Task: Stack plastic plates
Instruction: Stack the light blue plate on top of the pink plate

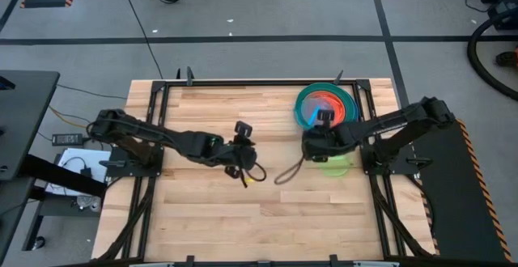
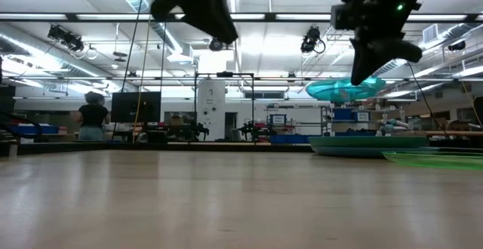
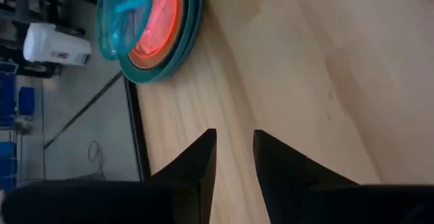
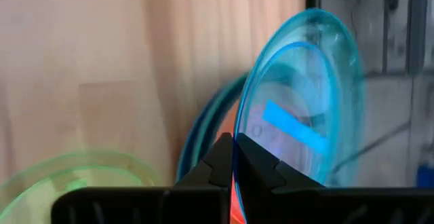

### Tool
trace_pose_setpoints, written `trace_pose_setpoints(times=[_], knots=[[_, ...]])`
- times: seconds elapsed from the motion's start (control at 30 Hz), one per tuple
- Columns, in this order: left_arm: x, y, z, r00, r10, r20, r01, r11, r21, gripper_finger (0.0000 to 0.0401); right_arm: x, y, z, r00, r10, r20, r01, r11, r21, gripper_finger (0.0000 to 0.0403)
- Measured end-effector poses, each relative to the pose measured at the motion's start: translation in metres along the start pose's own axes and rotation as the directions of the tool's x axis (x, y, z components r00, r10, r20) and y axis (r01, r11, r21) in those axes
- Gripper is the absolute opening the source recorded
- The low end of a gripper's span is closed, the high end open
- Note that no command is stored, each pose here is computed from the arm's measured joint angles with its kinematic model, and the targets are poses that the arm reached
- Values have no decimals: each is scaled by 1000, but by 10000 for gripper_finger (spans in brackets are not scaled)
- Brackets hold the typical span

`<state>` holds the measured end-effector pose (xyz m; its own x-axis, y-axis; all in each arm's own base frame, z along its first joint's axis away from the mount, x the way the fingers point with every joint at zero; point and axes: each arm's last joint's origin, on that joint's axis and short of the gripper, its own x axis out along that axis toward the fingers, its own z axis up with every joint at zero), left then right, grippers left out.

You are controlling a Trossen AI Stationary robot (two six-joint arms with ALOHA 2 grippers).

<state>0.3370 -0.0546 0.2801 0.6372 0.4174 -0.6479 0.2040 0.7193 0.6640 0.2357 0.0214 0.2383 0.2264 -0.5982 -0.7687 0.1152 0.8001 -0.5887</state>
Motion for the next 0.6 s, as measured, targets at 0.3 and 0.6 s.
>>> trace_pose_setpoints(times=[0.3, 0.6], knots=[[-1, -21, -28, 1000, 8, 26, -6, 999, -47, 105, 36, -25, -9, 992, 38, -120, -14, 981, 192, 23], [-13, -26, -59, 996, 42, 84, -29, 987, -157, 104, 62, -48, -14, 987, 50, -152, -6, 961, 278, 23]])
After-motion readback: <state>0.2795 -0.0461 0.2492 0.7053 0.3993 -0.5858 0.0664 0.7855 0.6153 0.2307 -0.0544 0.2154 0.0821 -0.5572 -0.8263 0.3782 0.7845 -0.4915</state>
